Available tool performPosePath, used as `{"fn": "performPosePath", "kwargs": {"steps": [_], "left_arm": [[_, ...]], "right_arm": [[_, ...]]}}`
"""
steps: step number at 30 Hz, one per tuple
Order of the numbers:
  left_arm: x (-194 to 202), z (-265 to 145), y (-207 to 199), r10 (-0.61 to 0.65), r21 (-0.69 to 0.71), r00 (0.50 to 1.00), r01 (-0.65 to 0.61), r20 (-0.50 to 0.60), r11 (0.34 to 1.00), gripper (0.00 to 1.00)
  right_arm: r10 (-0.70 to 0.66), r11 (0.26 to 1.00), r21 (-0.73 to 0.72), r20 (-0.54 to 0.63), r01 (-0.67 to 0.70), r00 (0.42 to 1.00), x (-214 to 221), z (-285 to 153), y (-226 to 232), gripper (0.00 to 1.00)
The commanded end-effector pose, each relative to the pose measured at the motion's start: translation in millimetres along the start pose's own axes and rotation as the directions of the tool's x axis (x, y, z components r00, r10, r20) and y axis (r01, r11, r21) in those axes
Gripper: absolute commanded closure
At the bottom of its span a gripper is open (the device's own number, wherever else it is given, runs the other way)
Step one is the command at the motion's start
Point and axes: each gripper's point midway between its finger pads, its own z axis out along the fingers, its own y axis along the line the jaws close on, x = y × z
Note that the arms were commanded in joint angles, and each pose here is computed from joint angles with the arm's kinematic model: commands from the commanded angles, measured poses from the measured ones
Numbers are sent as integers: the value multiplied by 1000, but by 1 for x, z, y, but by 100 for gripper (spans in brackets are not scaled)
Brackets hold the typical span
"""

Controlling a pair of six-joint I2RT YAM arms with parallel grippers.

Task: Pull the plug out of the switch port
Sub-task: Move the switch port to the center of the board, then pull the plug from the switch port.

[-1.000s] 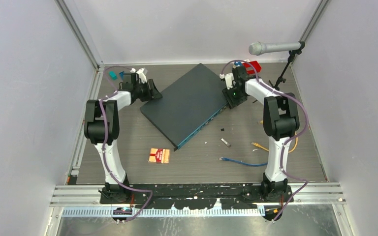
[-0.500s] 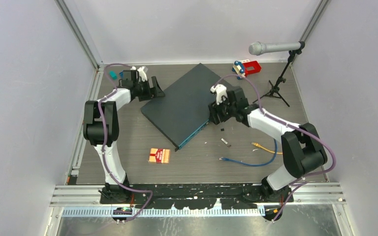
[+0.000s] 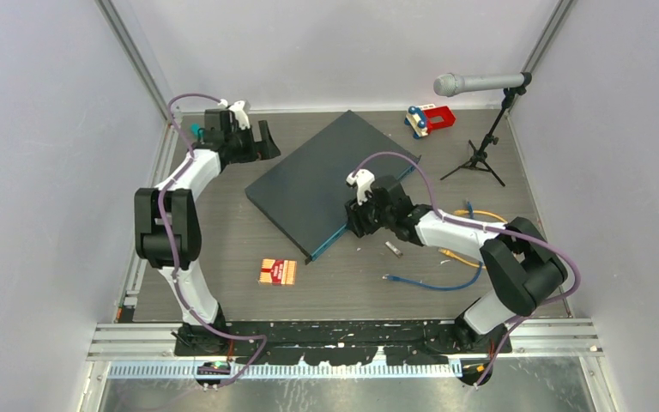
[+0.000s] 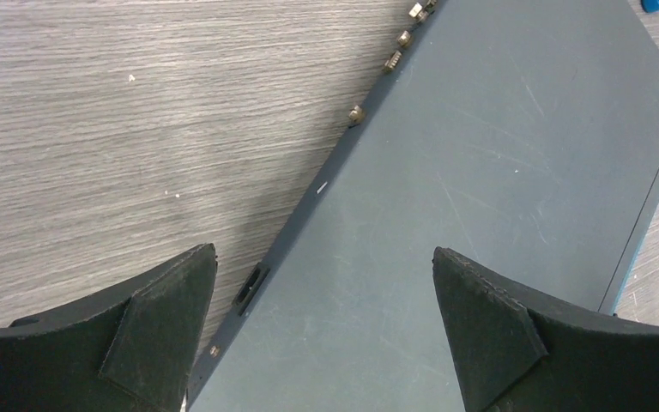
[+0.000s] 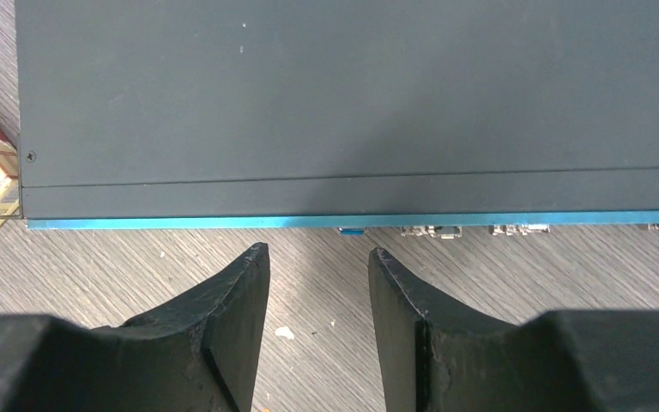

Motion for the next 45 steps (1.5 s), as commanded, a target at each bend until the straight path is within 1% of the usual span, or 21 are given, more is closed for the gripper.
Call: {"fn": "performPosePath", "kwargs": {"steps": [1, 7, 14, 32, 40, 45], "left_arm": [[-10, -18, -1, 38, -24, 998, -37, 42, 999, 0], [-6, -27, -1, 75, -31, 996, -74, 38, 997, 0], [-2, -24, 1, 72, -36, 997, -72, 22, 997, 0], [3, -20, 1, 48, -28, 999, -47, 14, 998, 0], [3, -20, 0, 44, -24, 999, -44, 16, 999, 0], [5, -20, 1, 44, -24, 999, -44, 12, 999, 0]], "right_arm": [[-56, 998, 37, 70, 53, 996, -14, 5, -1, 49], [-69, 996, 67, 44, 66, 997, -4, 8, -1, 52], [-86, 992, 91, 17, 84, 996, 7, 11, -3, 53], [-117, 988, 114, 98, 106, 988, 4, 28, -8, 53], [-192, 976, 128, 138, 175, 972, 3, 30, -13, 53], [-228, 972, 99, 180, 212, 957, 3, 31, -13, 53]]}}
